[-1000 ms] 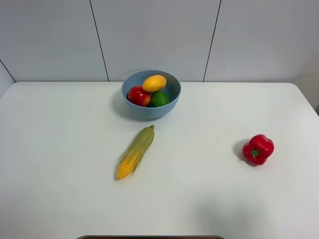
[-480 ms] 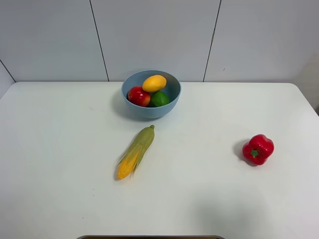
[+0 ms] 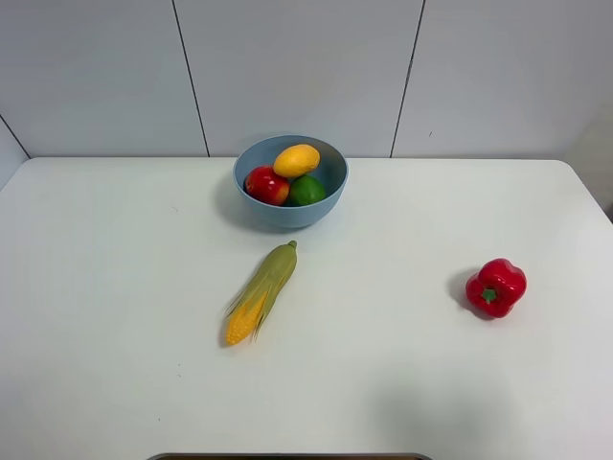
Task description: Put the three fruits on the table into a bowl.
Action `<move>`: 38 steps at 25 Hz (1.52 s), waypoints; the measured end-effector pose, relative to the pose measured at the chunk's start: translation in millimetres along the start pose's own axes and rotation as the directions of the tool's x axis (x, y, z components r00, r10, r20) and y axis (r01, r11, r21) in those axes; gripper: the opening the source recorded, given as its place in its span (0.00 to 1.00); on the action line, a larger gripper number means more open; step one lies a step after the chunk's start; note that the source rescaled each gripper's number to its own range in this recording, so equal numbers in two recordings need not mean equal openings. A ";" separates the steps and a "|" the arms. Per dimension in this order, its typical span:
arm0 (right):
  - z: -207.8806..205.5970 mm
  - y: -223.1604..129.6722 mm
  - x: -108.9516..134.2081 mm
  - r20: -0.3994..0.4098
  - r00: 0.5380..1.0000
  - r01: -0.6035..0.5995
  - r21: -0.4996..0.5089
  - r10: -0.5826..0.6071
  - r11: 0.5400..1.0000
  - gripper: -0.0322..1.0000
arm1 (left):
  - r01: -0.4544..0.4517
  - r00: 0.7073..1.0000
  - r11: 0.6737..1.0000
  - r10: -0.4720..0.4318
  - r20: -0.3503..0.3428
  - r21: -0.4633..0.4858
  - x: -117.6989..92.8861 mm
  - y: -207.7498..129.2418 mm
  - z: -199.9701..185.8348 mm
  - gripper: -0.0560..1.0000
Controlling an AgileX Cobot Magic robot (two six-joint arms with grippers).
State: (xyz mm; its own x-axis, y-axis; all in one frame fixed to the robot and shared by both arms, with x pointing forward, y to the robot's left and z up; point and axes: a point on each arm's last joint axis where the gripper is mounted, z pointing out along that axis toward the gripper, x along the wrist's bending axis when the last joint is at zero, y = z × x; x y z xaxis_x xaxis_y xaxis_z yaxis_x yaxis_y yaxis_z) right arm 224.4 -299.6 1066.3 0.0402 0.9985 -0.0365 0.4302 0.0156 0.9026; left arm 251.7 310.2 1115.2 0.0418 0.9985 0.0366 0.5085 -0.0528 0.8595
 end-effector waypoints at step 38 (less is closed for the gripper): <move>0.0 0.0 0.0 0.000 1.000 0.000 0.000 0.000 1.000 1.00 | 0.094 0.994 0.995 -0.093 -0.051 0.018 -2.3 -76.3 30.0 1.00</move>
State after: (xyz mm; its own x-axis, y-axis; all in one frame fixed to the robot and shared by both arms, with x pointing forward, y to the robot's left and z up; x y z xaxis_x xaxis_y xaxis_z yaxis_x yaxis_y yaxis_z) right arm 224.4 -299.6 1066.3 0.0402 0.9985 -0.0365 0.4302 0.0156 0.9026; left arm 238.6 311.5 1034.3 -0.0497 0.9986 -0.0178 0.5255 0.0413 0.8498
